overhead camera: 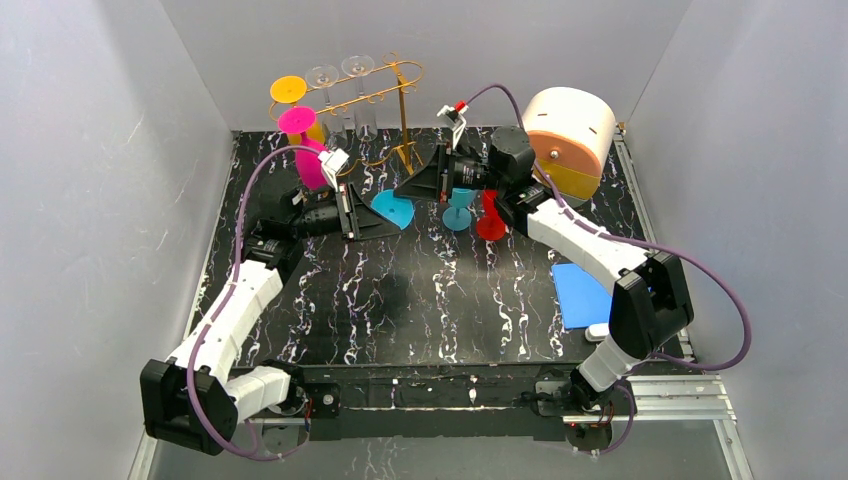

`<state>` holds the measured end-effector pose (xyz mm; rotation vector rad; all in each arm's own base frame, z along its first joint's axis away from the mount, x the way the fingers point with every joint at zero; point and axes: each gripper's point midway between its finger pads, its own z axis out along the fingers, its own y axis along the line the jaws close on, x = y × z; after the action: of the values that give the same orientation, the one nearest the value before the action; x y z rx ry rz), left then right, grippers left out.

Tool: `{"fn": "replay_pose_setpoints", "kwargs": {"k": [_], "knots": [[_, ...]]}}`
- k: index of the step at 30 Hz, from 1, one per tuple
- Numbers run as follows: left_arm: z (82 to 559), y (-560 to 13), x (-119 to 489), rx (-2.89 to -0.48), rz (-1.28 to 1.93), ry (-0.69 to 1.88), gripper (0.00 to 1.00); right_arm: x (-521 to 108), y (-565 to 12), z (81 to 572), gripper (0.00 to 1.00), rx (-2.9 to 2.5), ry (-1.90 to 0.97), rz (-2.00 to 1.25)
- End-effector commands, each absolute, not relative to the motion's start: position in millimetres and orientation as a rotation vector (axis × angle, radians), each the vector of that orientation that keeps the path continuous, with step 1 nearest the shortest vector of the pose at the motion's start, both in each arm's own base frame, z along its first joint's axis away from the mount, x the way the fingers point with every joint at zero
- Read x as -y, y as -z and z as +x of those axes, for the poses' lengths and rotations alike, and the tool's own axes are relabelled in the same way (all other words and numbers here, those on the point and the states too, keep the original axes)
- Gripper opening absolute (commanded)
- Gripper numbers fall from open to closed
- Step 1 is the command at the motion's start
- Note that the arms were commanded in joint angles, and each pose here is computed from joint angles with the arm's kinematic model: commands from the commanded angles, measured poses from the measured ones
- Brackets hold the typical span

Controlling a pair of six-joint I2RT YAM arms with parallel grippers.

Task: Take the wine glass off the wine glass rack
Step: Place the wine glass at the center of the board.

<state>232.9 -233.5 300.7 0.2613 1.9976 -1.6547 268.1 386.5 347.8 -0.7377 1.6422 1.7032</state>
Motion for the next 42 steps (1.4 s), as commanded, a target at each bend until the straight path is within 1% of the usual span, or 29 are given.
{"fn": "replay_pose_setpoints", "kwargs": {"k": [1, 3, 5, 7, 10, 13, 14, 15, 16, 18, 21, 23, 26, 33, 34, 36, 40, 42], "knots": [[223, -328, 236, -1.908, 0.376, 1.666, 0.22, -383, -359, 256, 0.01, -1.564, -1.732, -0.791], [227, -327, 237, -1.91, 0.362, 1.657, 0.3, -384, -357, 253, 0.01, -1.569, -1.755, -0.811], [229, -330, 237, -1.894, 0.367, 1.651, 0.33, -384, -357, 252, 0.01, -1.569, -1.773, -0.814], [226, -340, 238, -1.847, 0.396, 1.665, 0.17, -385, -358, 251, 0.01, -1.566, -1.789, -0.809], [220, -348, 238, -1.813, 0.435, 1.68, 0.01, -385, -360, 249, 0.01, -1.547, -1.817, -0.797], [217, -343, 237, -1.827, 0.447, 1.667, 0.0, -386, -360, 249, 0.01, -1.553, -1.834, -0.79], [217, -340, 236, -1.831, 0.445, 1.657, 0.0, -386, -359, 249, 0.05, -1.556, -1.838, -0.789], [217, -340, 236, -1.825, 0.449, 1.644, 0.0, -386, -360, 249, 0.13, -1.556, -1.842, -0.789], [218, -340, 235, -1.815, 0.453, 1.627, 0.0, -385, -362, 248, 0.22, -1.556, -1.846, -0.791], [216, -344, 233, -1.774, 0.482, 1.586, 0.0, -385, -364, 247, 0.37, -1.556, -1.853, -0.797], [210, -359, 229, -1.684, 0.549, 1.521, 0.0, -386, -367, 249, 0.51, -1.581, -1.869, -0.746], [209, -363, 226, -1.641, 0.569, 1.466, 0.0, -385, -369, 248, 0.56, -1.579, -1.895, -0.739], [203, -358, 227, -1.611, 0.624, 1.464, 0.0, -384, -374, 250, 0.6, -1.59, -1.903, -0.712], [196, -342, 226, -1.635, 0.674, 1.464, 0.0, -365, -380, 271, 0.63, -1.623, -1.842, -0.578], [195, -340, 226, -1.631, 0.682, 1.455, 0.0, -362, -382, 271, 0.65, -1.614, -1.836, -0.575], [196, -333, 224, -1.635, 0.684, 1.435, 0.0, -358, -391, 267, 0.71, -1.588, -1.854, -0.596], [201, -320, 222, -1.657, 0.707, 1.365, 0.0, -359, -409, 260, 0.73, -1.548, -1.9, -0.67], [189, -318, 223, -1.62, 0.792, 1.397, 0.0, -359, -405, 263, 0.74, -1.575, -1.886, -0.662]]}}
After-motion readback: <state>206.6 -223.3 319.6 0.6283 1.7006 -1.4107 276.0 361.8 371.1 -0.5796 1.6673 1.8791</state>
